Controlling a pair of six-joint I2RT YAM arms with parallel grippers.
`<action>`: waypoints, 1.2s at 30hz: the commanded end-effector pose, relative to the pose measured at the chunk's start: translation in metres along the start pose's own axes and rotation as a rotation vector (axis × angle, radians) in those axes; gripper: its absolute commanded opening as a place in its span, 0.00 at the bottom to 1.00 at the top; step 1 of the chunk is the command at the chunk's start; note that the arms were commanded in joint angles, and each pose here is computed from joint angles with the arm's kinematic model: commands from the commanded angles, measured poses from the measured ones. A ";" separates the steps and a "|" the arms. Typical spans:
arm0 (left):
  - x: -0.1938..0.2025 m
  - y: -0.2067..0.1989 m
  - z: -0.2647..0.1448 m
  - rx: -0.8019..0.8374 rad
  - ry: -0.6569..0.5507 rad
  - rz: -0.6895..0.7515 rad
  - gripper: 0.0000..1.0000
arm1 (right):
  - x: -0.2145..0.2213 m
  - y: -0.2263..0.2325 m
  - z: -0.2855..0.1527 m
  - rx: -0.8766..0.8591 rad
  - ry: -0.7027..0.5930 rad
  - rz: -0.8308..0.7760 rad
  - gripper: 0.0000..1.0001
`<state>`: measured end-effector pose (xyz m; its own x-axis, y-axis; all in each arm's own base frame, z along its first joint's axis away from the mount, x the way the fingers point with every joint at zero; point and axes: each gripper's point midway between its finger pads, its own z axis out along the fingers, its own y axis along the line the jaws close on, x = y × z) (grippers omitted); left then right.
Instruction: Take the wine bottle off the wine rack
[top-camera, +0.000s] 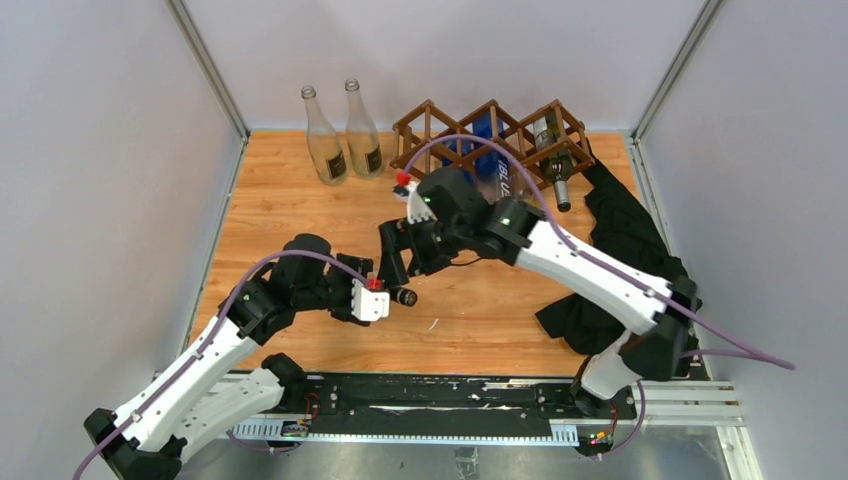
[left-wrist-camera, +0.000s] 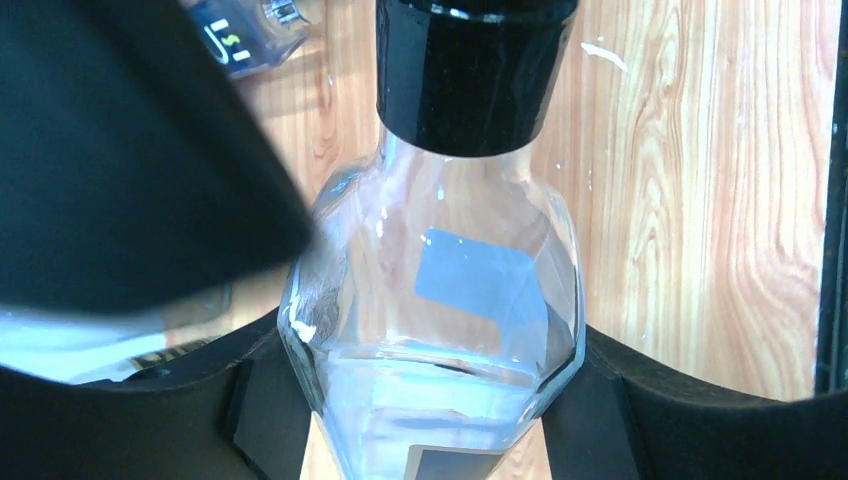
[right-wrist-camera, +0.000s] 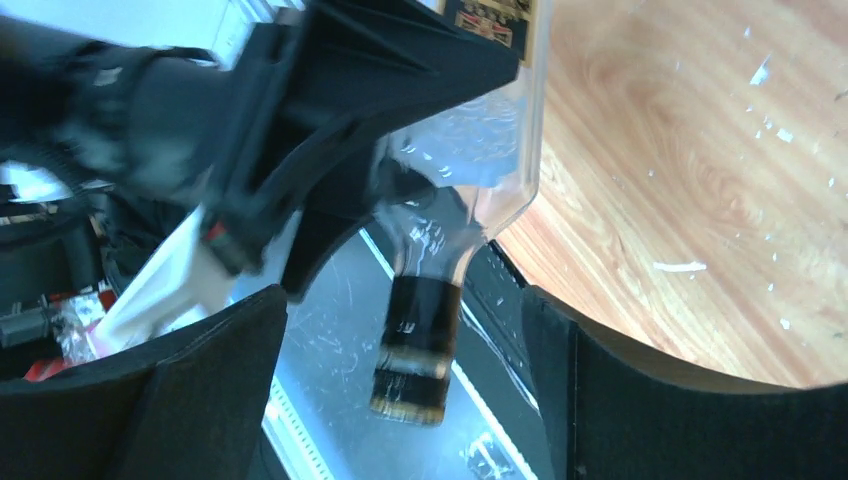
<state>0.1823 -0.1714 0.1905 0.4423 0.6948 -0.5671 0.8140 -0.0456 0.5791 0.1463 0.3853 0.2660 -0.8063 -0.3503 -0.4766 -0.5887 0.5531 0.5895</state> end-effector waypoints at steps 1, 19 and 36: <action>-0.030 0.052 -0.006 -0.220 -0.109 -0.110 0.00 | -0.031 0.004 -0.040 -0.049 -0.256 -0.052 0.93; -0.101 0.080 -0.029 -0.189 -0.369 -0.669 0.00 | -0.011 -0.021 -0.083 -0.053 -0.552 -0.195 0.99; -0.128 0.123 -0.044 -0.139 -0.526 -0.936 0.00 | -0.015 -0.017 -0.034 0.025 -0.679 -0.402 1.00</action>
<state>0.2098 -0.2247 0.2935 -0.3229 0.1631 -0.9323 0.8395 0.5042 -0.2025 0.1450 0.3461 0.2756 -0.4266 -0.0604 -0.9024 -0.8342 0.4118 0.3668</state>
